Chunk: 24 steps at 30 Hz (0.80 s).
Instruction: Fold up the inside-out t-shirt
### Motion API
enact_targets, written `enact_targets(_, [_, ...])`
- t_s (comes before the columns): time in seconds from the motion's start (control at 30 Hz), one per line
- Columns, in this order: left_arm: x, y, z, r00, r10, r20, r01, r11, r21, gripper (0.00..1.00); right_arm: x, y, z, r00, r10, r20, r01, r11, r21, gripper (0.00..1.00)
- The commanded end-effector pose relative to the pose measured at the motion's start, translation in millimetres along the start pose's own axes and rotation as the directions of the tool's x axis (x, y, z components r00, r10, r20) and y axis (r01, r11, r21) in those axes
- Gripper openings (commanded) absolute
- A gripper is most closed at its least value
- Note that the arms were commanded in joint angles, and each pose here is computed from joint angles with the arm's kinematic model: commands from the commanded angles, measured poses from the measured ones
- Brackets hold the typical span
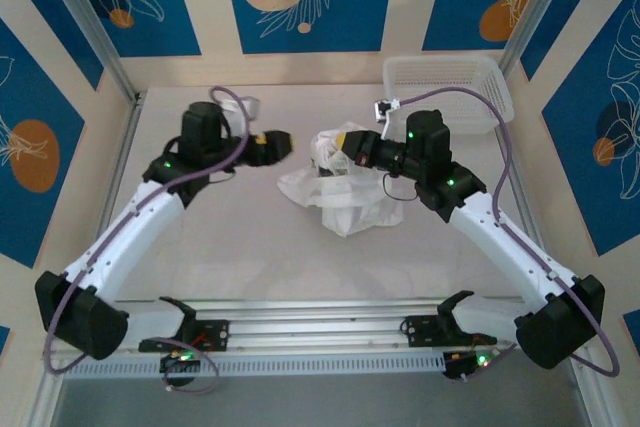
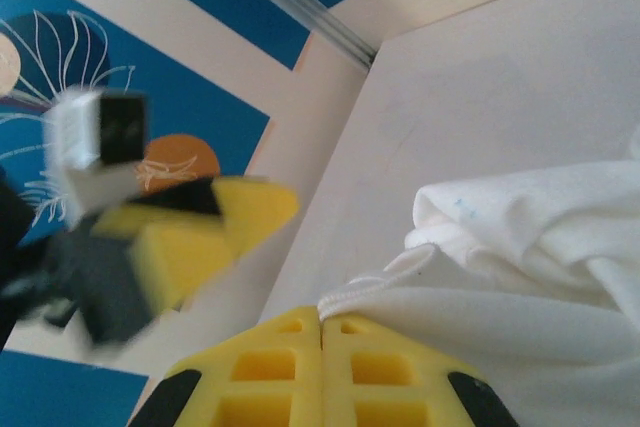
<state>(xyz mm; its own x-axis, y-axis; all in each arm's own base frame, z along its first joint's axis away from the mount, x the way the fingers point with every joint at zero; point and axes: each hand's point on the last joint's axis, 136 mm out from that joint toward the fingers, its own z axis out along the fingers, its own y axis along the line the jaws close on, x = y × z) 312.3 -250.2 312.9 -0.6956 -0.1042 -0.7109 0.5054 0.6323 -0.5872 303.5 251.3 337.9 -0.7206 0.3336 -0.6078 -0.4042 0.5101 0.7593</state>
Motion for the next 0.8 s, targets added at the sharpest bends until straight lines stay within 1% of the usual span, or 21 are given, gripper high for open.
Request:
enact_targets(0.0, [51, -33, 36, 0.986, 0.053, -0.157, -0.032, 0.991, 0.133, 0.85, -31, 23, -6, 0.995, 0.020, 0.102, -0.015, 0.999, -0.042, 0.00])
enact_targets(0.03, [57, -23, 46, 0.985, 0.039, -0.166, -0.027, 0.997, 0.075, 0.85, -33, 26, -6, 0.994, 0.029, 0.105, -0.024, 0.998, -0.054, 0.00])
enact_targets(0.07, [64, -15, 58, 0.982, 0.026, -0.188, -0.018, 0.999, 0.046, 0.84, -34, 30, -5, 0.994, 0.040, 0.103, -0.033, 0.997, -0.072, 0.00])
enact_targets(0.13, [82, -10, 80, 0.969, 0.034, -0.246, -0.019, 0.998, 0.062, 0.82, -40, 36, -6, 0.992, 0.061, 0.114, -0.051, 0.995, -0.088, 0.00])
enact_targets(0.23, [124, 20, 105, 0.929, 0.004, -0.369, -0.008, 1.000, -0.009, 0.78, -70, 40, -20, 0.977, 0.112, 0.182, -0.101, 0.992, -0.073, 0.00])
enact_targets(0.27, [144, 38, 110, 0.912, -0.029, -0.409, 0.004, 0.998, -0.061, 0.77, -85, 38, -28, 0.966, 0.151, 0.209, -0.141, 0.988, -0.063, 0.00])
enact_targets(0.33, [177, 76, 110, 0.888, -0.080, -0.453, -0.006, 0.983, -0.185, 0.77, -112, 38, -43, 0.942, 0.224, 0.251, -0.209, 0.974, -0.085, 0.00])
enact_targets(0.37, [194, 96, 106, 0.873, -0.106, -0.476, -0.024, 0.966, -0.258, 0.77, -124, 38, -50, 0.929, 0.256, 0.266, -0.235, 0.966, -0.110, 0.00])
enact_targets(0.4, [208, 111, 101, 0.863, -0.122, -0.490, -0.037, 0.952, -0.303, 0.77, -135, 39, -56, 0.920, 0.277, 0.279, -0.249, 0.960, -0.130, 0.00])
enact_targets(0.47, [225, 135, 91, 0.863, -0.137, -0.486, -0.070, 0.921, -0.383, 0.78, -150, 40, -64, 0.908, 0.304, 0.287, -0.271, 0.951, -0.150, 0.00])
enact_targets(0.5, [234, 145, 85, 0.860, -0.140, -0.490, -0.086, 0.908, -0.410, 0.80, -156, 41, -67, 0.907, 0.311, 0.285, -0.275, 0.948, -0.158, 0.00])
enact_targets(0.57, [244, 160, 76, 0.859, -0.149, -0.489, -0.106, 0.884, -0.456, 0.85, -162, 45, -72, 0.907, 0.304, 0.291, -0.265, 0.950, -0.168, 0.00])
enact_targets(0.63, [244, 161, 72, 0.863, -0.162, -0.478, -0.080, 0.891, -0.446, 0.89, -161, 45, -74, 0.912, 0.292, 0.289, -0.256, 0.954, -0.157, 0.00])
enact_targets(0.7, [224, 146, 68, 0.892, -0.156, -0.424, -0.026, 0.919, -0.393, 0.92, -152, 41, -69, 0.925, 0.284, 0.253, -0.254, 0.956, -0.144, 0.00])
enact_targets(0.73, [209, 135, 66, 0.911, -0.143, -0.388, -0.007, 0.933, -0.359, 0.94, -147, 38, -66, 0.930, 0.284, 0.235, -0.257, 0.956, -0.139, 0.00])
enact_targets(0.77, [187, 117, 62, 0.934, -0.114, -0.338, 0.005, 0.952, -0.306, 0.94, -141, 35, -62, 0.936, 0.281, 0.212, -0.256, 0.957, -0.139, 0.00])
